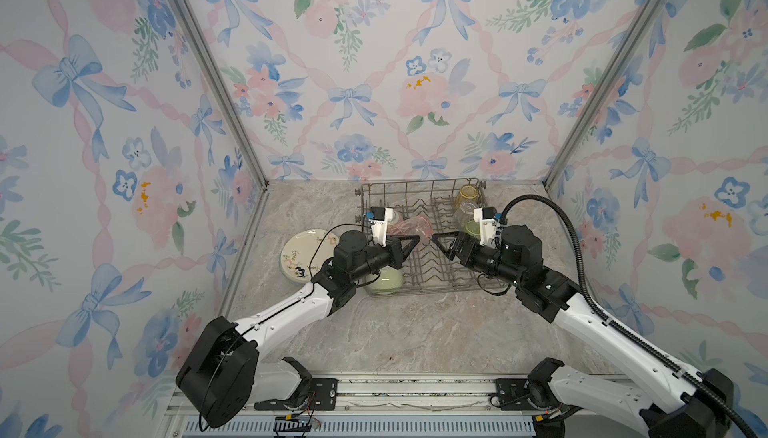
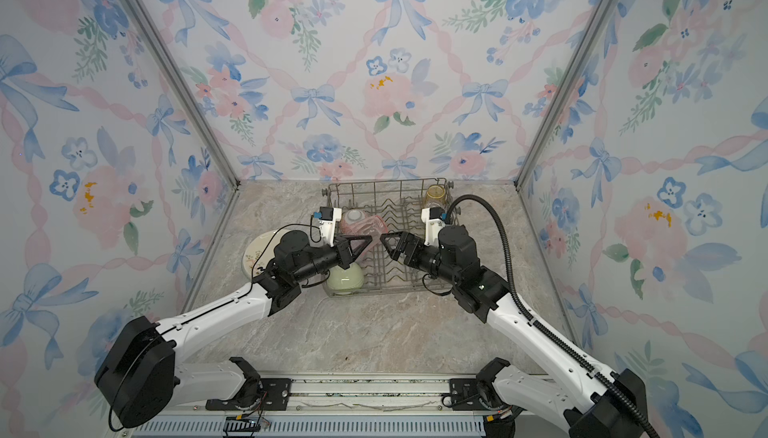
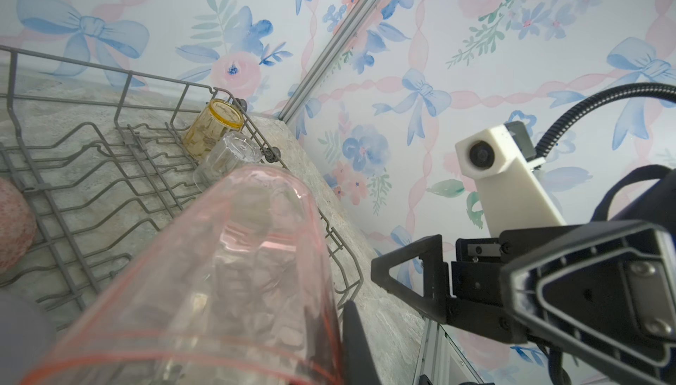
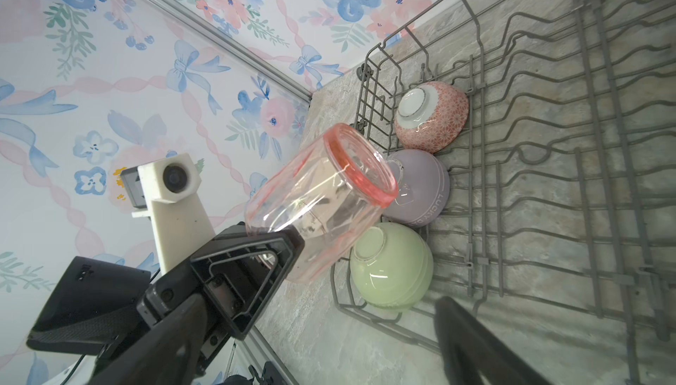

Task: Unload the mixed dishes from the dish rack
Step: 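Grasp the pink cup with the left gripper and open the right gripper, then carry the pink cup with the left gripper toward the plates while the right gripper withdraws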

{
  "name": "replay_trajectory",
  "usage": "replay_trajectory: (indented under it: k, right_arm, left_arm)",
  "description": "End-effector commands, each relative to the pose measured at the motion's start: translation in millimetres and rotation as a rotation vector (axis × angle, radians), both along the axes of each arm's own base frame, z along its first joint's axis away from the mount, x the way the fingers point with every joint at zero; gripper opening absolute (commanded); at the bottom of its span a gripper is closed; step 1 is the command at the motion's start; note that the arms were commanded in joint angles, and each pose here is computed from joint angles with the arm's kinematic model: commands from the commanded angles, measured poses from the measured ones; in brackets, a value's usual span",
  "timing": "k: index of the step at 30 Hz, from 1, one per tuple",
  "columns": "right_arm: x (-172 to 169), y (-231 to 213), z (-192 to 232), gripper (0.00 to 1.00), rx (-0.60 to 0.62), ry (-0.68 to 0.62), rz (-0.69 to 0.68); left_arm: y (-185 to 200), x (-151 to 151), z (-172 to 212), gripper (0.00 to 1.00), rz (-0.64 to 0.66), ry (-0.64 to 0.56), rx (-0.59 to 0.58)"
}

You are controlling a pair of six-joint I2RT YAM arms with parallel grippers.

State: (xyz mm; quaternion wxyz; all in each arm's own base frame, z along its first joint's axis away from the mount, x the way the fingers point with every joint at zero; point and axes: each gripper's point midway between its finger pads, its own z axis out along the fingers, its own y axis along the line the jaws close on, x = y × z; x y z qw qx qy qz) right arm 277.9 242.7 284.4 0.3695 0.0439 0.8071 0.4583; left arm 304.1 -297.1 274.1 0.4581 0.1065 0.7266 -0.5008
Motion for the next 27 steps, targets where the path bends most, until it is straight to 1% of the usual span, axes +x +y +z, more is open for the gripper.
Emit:
replay_trajectory:
  k: [1,5,12,19,21,23,27]
  right_arm:
    - [1,-6,-9,0.99,-0.054,0.011,-0.025]
    - [2,-13,-12,1.00,-0.092,0.009,-0.050]
    - [2,-25,-16,0.99,-0.126,-0.005,-0.095]
    - [2,-34,-24,0.99,-0.190,0.001,-0.112]
    - [3,-37,-27,0.99,-0.200,0.000,-0.120]
    - [3,-41,-30,0.99,-0.210,-0.001,-0.131]
    - [4,-47,-36,0.99,-0.230,0.003,-0.142]
  left_arm:
    - [5,11,10,0.00,0.065,-0.040,0.025]
    - [17,22,1,0.00,0.159,-0.026,0.095]
    - [34,43,-15,0.00,0.286,0.000,0.276]
    - [88,71,-22,0.00,0.527,0.052,0.538]
    - [106,79,-27,0.00,0.573,0.093,0.606]
    - [128,88,-38,0.00,0.611,0.161,0.674]
    - [156,104,-64,0.00,0.632,0.298,0.756]
